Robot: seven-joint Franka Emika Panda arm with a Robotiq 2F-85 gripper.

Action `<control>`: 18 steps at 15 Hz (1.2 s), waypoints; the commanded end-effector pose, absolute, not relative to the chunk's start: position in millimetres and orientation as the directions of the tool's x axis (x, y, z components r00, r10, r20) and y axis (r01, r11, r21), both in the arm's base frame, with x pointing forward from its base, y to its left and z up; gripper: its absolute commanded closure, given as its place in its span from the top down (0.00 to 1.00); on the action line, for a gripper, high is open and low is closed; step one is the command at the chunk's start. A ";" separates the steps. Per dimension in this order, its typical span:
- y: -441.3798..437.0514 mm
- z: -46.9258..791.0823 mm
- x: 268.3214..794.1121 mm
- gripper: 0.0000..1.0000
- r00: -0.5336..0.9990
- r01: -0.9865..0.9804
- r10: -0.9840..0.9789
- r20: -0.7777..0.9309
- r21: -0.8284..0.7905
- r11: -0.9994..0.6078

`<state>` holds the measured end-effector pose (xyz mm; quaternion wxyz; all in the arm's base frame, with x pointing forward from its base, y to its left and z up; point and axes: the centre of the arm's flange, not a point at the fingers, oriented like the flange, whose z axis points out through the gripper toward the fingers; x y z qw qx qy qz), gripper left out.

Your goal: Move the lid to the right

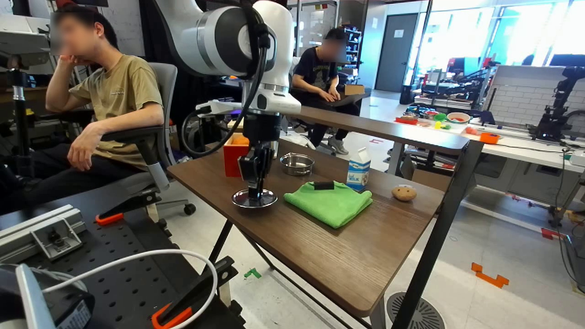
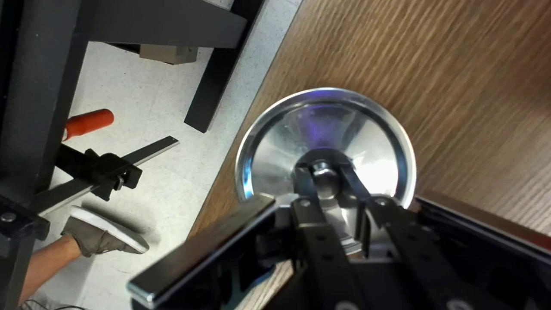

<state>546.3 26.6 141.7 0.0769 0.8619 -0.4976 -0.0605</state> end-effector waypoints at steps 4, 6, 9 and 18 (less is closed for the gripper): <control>29.8 124.0 552.0 0.05 0.416 -0.896 -0.909 0.030 0.186 -0.404; 29.8 124.0 552.0 0.20 0.407 -0.901 -0.913 0.036 0.184 -0.394; 30.2 125.2 553.1 0.42 0.399 -0.904 -0.916 0.040 0.184 -0.386; 37.5 160.1 552.4 1.00 0.470 -0.865 -0.882 0.027 0.214 -0.454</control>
